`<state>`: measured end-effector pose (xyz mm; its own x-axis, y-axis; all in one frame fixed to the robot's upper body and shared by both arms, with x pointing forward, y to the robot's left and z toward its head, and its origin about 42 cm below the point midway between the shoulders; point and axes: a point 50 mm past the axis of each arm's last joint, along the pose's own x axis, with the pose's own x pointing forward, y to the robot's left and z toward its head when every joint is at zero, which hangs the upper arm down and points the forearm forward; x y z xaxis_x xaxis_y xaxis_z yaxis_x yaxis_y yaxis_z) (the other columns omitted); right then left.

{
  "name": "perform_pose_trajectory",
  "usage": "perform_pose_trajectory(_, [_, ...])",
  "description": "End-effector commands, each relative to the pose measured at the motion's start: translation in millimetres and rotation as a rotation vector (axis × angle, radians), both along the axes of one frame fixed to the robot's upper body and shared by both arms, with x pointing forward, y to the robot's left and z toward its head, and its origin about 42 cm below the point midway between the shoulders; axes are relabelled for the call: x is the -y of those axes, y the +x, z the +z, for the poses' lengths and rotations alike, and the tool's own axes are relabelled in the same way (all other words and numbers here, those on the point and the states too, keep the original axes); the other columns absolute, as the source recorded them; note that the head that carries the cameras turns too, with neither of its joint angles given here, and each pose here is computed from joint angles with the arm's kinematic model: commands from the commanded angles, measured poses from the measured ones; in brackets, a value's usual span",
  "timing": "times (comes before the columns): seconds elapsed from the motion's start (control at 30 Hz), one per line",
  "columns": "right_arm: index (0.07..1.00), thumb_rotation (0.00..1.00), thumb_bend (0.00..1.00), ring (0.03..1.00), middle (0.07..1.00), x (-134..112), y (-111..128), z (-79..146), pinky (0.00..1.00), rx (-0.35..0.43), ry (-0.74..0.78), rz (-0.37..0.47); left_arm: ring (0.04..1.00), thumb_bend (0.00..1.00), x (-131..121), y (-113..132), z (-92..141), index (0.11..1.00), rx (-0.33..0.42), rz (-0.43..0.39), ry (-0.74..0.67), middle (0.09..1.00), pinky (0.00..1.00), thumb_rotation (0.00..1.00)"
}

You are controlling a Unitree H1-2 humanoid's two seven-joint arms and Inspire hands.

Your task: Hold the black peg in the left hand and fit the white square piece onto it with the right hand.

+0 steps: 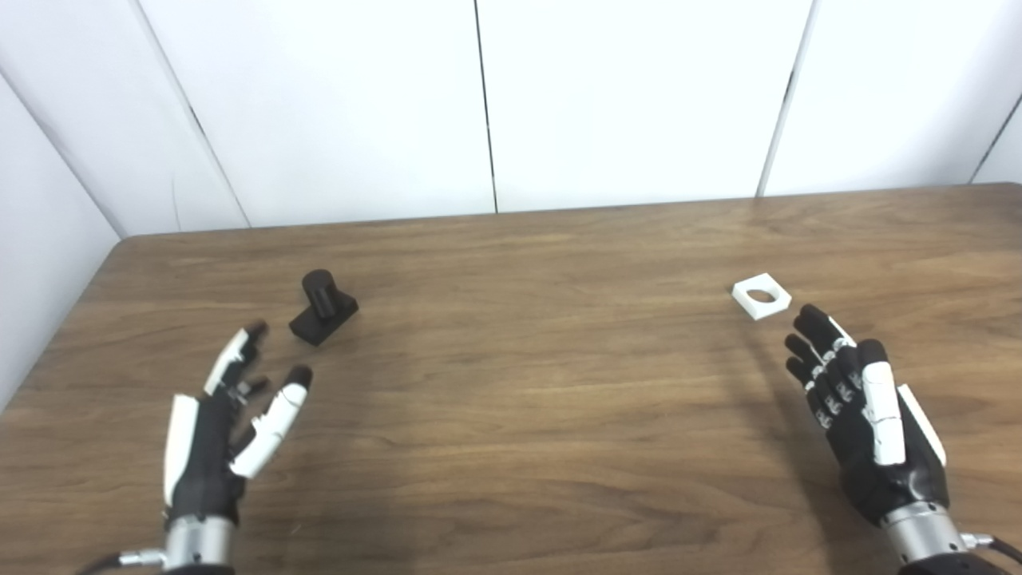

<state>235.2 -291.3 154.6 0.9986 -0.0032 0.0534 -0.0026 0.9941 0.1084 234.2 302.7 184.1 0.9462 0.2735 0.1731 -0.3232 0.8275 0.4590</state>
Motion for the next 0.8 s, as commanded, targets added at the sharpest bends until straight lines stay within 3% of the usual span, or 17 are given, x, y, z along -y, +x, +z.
perform_pose_trajectory(0.0, [0.911, 0.95, 0.54, 0.941, 0.949, -4.7, 9.0, 13.5, 0.96, 0.087, 0.003, 0.014, 0.918, 0.72, -4.9, 5.9, 24.4, 0.872, 0.104, 0.052, 0.133, 0.918, 0.84, 0.46])
perform_pose_trajectory(0.17, [0.907, 0.94, 0.53, 0.94, 0.941, -4.9, 10.7, 14.5, 0.95, 0.094, 0.009, 0.017, 0.883, 0.73, -1.6, 15.9, 37.9, 0.855, 0.105, 0.082, 0.246, 0.906, 0.8, 0.42])
perform_pose_trajectory(0.27, [0.908, 0.95, 0.53, 0.942, 0.941, -6.4, 11.9, 14.9, 0.96, 0.096, 0.013, 0.019, 0.894, 0.74, -0.2, 24.4, 42.5, 0.843, 0.071, 0.083, 0.309, 0.907, 0.8, 0.43])
perform_pose_trajectory(0.43, [0.905, 0.95, 0.53, 0.94, 0.942, -8.2, 12.1, 13.4, 0.96, 0.097, 0.011, 0.021, 0.938, 0.75, -2.8, 44.7, 46.3, 0.831, 0.011, 0.07, 0.441, 0.918, 0.84, 0.34])
perform_pose_trajectory(0.77, [0.902, 0.94, 0.54, 0.937, 0.941, -8.8, 12.8, 9.6, 0.96, 0.1, 0.03, 0.019, 0.969, 0.8, -15.6, 83.7, 49.5, 0.779, -0.101, 0.036, 0.608, 0.918, 0.82, 0.49])
